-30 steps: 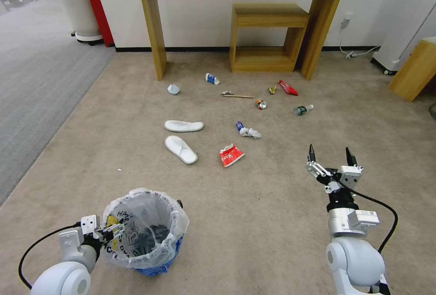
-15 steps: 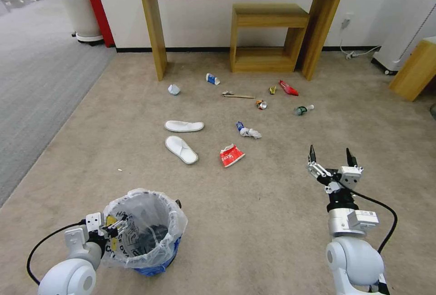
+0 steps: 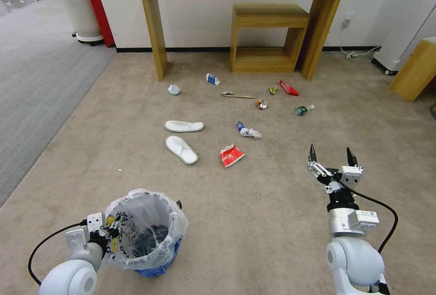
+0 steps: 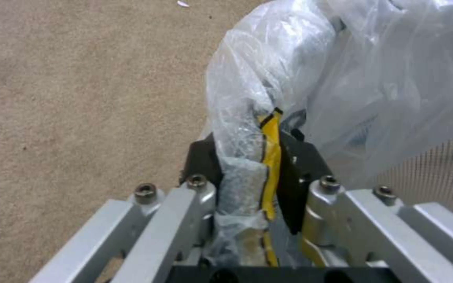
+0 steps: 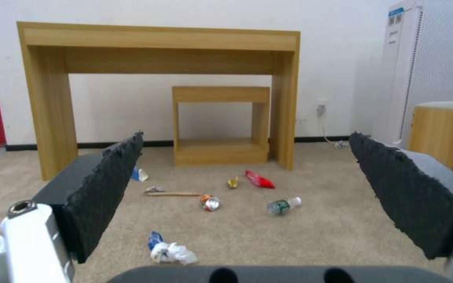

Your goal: Pick up the trash bin and place the garbage on the floor into it.

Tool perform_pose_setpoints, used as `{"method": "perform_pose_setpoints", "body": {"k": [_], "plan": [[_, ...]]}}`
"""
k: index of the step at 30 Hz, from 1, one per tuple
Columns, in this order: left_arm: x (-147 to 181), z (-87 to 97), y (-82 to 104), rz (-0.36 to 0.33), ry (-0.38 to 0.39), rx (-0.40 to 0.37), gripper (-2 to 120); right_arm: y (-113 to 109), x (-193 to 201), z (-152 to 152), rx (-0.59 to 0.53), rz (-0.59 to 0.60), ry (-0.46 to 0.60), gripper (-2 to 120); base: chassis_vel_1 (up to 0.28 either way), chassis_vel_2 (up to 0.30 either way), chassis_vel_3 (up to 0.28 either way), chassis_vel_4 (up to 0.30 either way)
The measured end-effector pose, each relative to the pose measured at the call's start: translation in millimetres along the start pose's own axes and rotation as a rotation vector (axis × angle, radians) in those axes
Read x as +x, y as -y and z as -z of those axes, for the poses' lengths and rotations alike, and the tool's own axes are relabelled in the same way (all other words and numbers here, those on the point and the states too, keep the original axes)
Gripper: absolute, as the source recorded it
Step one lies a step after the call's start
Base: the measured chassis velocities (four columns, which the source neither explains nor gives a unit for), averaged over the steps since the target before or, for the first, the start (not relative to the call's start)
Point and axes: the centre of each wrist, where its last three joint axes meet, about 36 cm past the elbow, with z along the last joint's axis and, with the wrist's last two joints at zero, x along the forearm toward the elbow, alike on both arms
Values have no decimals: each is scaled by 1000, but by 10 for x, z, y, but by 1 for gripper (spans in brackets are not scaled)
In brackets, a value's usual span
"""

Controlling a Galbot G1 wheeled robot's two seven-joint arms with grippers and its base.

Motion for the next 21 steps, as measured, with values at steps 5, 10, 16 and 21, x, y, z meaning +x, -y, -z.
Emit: {"method": "perform_pose_setpoints", "body": {"k": [5, 10, 16, 21], "plan": [[-19, -31, -5, -1, -9, -4, 6, 3, 10, 0, 1, -1, -2, 100, 0, 0, 0, 0], [-11, -38, -12, 2, -8, 7, 4, 9, 18, 19, 0, -1, -2, 100, 0, 0, 0, 0], [48, 28, -16, 6, 15, 24, 4, 21, 26, 43, 4, 0, 0, 100, 0, 0, 0, 0], [135, 106, 2, 6, 39, 36, 3, 28, 36, 58, 7, 0, 0, 100, 0, 0, 0, 0]]}}
